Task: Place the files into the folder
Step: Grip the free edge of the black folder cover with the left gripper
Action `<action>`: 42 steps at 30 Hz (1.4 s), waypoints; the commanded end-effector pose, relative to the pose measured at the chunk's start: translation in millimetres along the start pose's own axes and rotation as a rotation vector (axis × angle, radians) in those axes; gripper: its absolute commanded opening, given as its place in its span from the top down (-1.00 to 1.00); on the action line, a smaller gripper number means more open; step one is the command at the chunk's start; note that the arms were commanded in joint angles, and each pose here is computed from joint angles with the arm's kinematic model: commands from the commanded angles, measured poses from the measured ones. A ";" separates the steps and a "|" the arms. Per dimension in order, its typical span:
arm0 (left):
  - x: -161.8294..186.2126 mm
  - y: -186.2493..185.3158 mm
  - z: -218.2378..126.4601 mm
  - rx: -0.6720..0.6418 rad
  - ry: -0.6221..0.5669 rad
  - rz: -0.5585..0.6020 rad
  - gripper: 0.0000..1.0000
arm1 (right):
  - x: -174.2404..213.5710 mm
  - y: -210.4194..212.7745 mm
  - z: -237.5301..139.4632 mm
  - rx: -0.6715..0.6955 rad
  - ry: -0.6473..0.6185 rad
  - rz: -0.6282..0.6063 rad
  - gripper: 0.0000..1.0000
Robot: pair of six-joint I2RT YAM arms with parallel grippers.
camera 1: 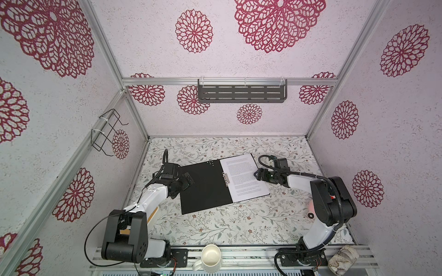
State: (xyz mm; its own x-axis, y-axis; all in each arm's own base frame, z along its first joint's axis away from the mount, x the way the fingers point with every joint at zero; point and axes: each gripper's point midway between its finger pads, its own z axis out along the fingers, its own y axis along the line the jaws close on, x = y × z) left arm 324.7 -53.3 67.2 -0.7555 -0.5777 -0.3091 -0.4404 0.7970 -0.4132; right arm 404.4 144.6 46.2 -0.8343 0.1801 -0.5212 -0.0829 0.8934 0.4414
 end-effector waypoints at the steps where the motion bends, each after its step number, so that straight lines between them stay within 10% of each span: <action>1: 2.1 25.0 1.6 -0.076 -0.014 0.002 -0.95 | 0.2 2.8 -1.3 -0.034 -0.004 -0.016 -0.68; 22: 35.7 11.0 46.6 0.057 0.193 0.041 -0.90 | 26.3 -3.0 4.6 -0.039 0.096 -0.011 -0.57; 42: 6.6 -71.2 -18.4 0.482 0.023 0.004 -0.91 | 53.2 -3.7 1.1 -0.070 0.153 0.032 -0.48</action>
State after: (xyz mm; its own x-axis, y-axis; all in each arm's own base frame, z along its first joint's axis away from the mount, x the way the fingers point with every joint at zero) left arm 329.8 -79.1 66.9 -0.7587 -0.5920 -0.2719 -0.3302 0.7093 -0.6228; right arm 400.5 133.3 36.7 -0.8313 0.1814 -0.5254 -0.0894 0.8893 0.4485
